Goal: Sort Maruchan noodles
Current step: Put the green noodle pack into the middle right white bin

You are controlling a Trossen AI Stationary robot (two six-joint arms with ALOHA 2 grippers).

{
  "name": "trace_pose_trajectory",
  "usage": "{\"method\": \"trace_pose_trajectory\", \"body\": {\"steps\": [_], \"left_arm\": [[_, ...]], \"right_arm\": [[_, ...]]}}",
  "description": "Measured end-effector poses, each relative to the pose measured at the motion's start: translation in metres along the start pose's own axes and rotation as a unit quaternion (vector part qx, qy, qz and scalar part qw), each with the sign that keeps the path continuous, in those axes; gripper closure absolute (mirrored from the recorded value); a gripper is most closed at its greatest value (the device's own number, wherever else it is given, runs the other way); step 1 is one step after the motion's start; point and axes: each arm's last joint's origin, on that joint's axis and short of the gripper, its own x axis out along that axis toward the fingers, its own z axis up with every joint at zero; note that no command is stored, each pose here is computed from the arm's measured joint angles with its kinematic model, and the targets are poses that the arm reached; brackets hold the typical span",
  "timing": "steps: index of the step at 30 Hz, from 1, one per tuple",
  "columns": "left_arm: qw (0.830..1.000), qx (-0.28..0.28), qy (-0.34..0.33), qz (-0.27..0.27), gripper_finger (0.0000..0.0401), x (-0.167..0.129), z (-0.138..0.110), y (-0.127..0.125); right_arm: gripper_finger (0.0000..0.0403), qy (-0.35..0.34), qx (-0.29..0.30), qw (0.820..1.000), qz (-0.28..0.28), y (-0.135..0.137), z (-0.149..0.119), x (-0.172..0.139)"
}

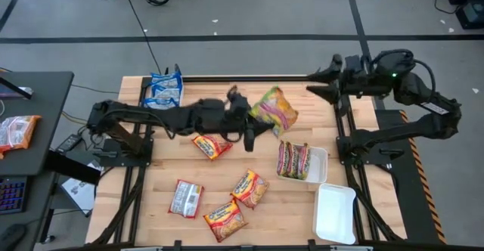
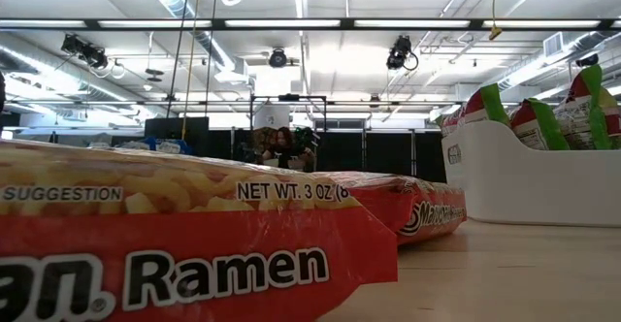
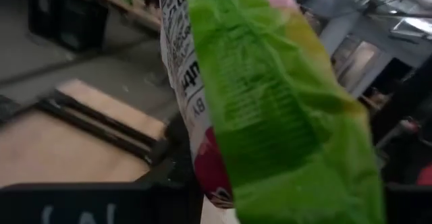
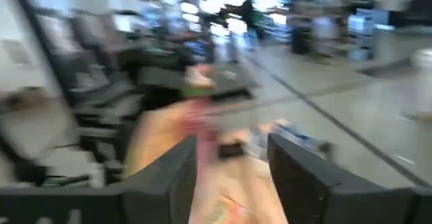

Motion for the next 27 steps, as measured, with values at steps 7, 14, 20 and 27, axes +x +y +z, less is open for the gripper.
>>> {"method": "trace_pose_trajectory", "body": {"steps": [7,14,20,27], "left_arm": [[0.999,-0.023,0.043,-0.005,0.0271,0.002,-0.028,-0.021],[0.99,-0.012,0.137,0.028,0.0271,0.008,-0.068,-0.024],[0.989,-0.059,0.133,0.031,0.0271,0.015,-0.089,-0.036],[0.978,-0.138,0.128,0.087,0.0271,0.032,-0.111,-0.024]], "right_arm": [[0.0176,0.112,0.001,0.987,-0.113,-0.012,-0.024,-0.015],[0.0162,0.182,0.008,0.977,-0.113,-0.017,-0.068,-0.004],[0.0179,0.121,0.014,0.992,-0.043,-0.011,-0.094,0.009],[0.019,0.2,-0.025,0.979,0.012,0.0,-0.1,-0.016]]}}
